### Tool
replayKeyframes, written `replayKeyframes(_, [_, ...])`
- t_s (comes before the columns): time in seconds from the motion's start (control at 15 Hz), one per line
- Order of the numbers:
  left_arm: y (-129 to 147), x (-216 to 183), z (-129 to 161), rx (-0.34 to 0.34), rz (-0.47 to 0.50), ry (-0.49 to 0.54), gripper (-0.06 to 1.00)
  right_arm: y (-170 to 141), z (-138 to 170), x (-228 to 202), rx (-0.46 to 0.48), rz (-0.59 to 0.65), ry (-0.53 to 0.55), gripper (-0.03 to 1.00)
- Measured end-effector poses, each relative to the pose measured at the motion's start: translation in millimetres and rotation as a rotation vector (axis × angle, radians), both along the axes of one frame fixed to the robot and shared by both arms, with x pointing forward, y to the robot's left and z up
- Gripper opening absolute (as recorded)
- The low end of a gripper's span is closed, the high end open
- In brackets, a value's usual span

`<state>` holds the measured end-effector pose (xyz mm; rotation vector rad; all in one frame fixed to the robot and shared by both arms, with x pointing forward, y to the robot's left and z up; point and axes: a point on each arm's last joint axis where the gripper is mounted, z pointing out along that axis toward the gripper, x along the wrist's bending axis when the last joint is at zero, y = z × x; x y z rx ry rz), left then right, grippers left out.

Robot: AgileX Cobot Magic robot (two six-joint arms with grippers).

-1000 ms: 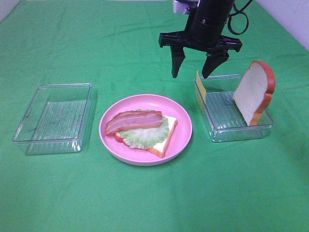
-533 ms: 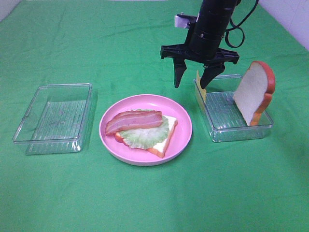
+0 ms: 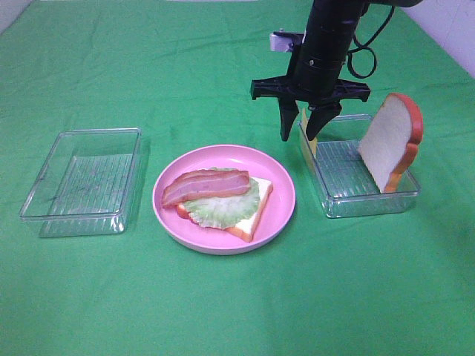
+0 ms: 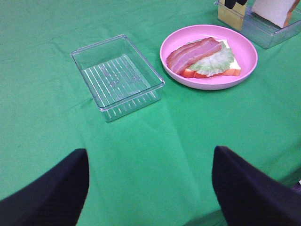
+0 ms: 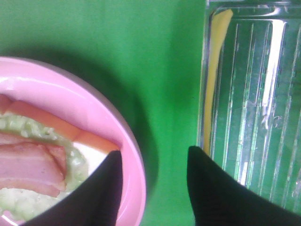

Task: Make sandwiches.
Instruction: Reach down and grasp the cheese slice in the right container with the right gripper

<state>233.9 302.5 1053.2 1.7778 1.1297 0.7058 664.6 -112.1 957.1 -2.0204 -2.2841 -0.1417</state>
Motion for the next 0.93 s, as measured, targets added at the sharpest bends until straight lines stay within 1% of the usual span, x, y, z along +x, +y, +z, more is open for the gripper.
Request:
replayKeyframes(0.33, [0, 0, 0, 0.000, 0.000, 0.000, 0.70, 2, 1, 0, 0.023, -0.006, 0.007, 0.41])
replayKeyframes(0.47, [0, 0, 0, 0.000, 0.000, 0.000, 0.70, 3, 6, 1, 0.029, -0.006, -0.006, 0.45])
replayKeyframes(0.6, [0, 0, 0, 0.000, 0.000, 0.000, 0.70, 4, 22, 4, 0.041, 0.005, -0.038, 0.52])
replayKeyframes(0.67, [0, 0, 0, 0.000, 0.000, 0.000, 0.70, 4, 22, 4, 0.041, 0.005, -0.038, 0.52])
replayKeyframes(0.73, [0, 0, 0, 0.000, 0.000, 0.000, 0.70, 4, 30, 6, 0.047, 0.008, -0.064, 0.55])
replayKeyframes(0.8, [0, 0, 0, 0.000, 0.000, 0.000, 0.70, 4, 31, 7, 0.043, 0.010, -0.070, 0.56])
replayKeyframes(0.93, [0, 0, 0, 0.000, 0.000, 0.000, 0.70, 0, 31, 8, 0.001, 0.019, -0.090, 0.58])
